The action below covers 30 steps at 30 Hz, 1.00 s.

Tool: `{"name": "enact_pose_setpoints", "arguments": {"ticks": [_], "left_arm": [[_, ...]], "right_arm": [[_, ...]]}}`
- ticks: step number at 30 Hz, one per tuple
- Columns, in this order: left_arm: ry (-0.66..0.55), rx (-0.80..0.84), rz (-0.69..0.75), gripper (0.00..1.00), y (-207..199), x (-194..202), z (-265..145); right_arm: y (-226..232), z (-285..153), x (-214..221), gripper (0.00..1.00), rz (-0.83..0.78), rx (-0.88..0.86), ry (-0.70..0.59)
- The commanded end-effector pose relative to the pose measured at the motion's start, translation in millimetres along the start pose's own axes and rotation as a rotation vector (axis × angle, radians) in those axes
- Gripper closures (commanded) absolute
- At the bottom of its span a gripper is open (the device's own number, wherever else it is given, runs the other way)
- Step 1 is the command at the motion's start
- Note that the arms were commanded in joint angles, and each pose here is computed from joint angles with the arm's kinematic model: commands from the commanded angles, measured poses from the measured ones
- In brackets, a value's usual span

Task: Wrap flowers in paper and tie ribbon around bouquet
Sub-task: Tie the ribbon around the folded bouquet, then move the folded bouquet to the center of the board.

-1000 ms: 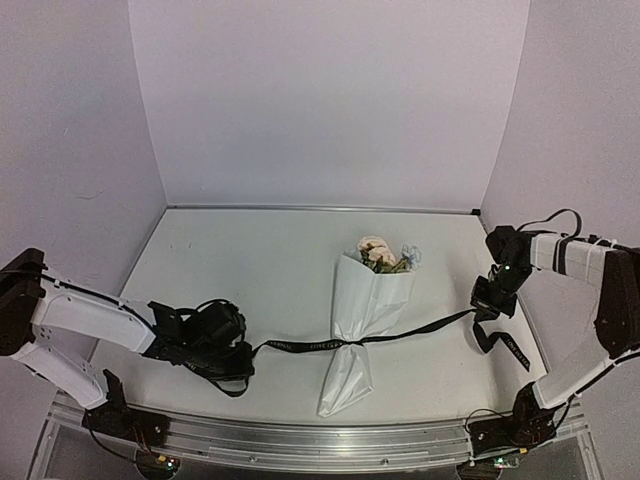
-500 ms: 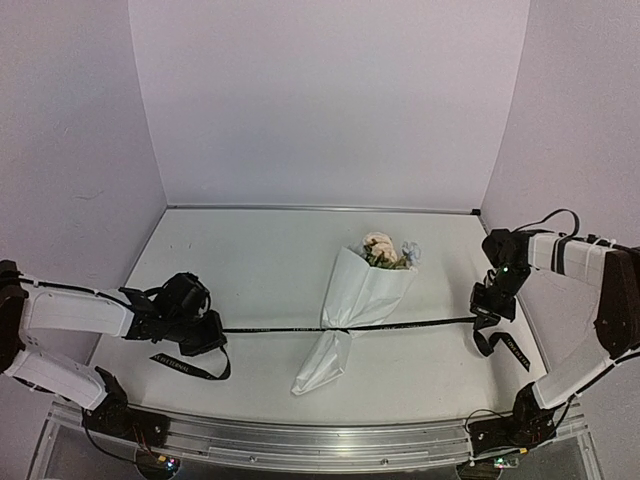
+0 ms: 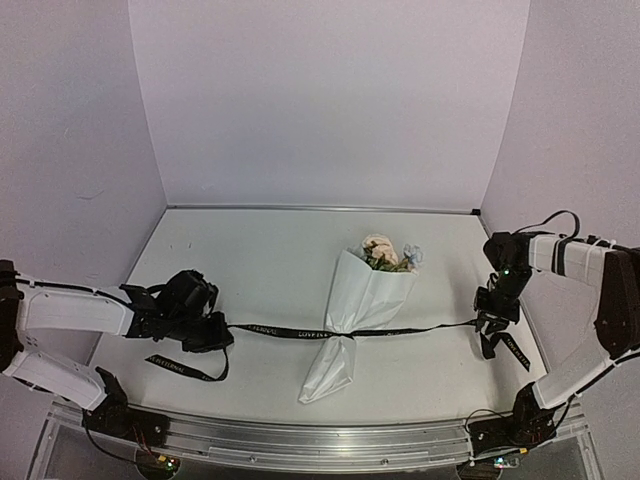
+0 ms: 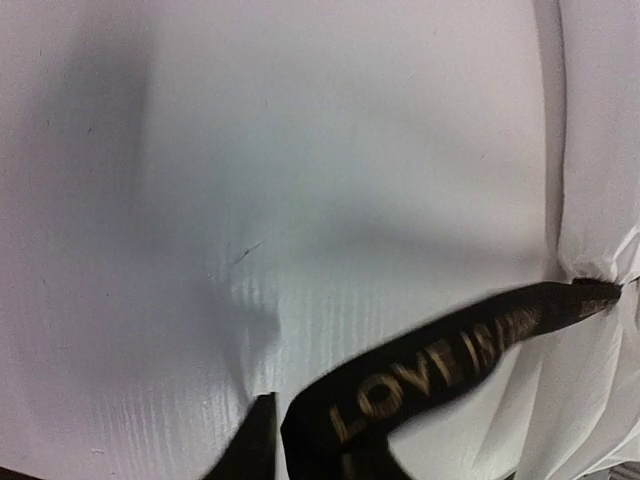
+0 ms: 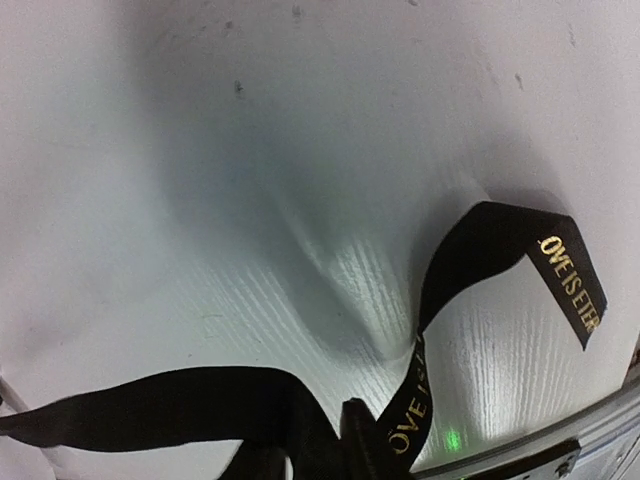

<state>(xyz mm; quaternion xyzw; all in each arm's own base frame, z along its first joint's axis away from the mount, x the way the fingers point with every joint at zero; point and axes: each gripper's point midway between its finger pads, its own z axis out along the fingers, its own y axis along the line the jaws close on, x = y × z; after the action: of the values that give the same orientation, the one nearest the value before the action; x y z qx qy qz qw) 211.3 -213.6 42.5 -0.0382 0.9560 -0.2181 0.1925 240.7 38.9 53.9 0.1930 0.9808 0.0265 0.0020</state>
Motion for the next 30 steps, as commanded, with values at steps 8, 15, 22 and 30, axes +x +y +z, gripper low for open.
{"name": "enact_pose_setpoints", "arguments": {"ticks": [8, 15, 22, 30], "left_arm": [[-0.123, 0.035, 0.39, 0.34, -65, -47, -32], [-0.06, 0.009, 0.648, 0.34, -91, -49, 0], [-0.092, -0.046, 0.529, 0.33, -86, -68, 17], [-0.085, -0.068, 0.403, 0.32, -58, -71, 7]], "right_arm": [[5, -31, 20, 0.32, -0.227, 0.137, -0.099], [54, -38, 46, 0.27, -0.282, 0.058, -0.168], [151, -46, 82, 0.26, -0.475, -0.06, -0.361], [238, -60, 136, 0.22, -0.687, -0.138, -0.498]]}}
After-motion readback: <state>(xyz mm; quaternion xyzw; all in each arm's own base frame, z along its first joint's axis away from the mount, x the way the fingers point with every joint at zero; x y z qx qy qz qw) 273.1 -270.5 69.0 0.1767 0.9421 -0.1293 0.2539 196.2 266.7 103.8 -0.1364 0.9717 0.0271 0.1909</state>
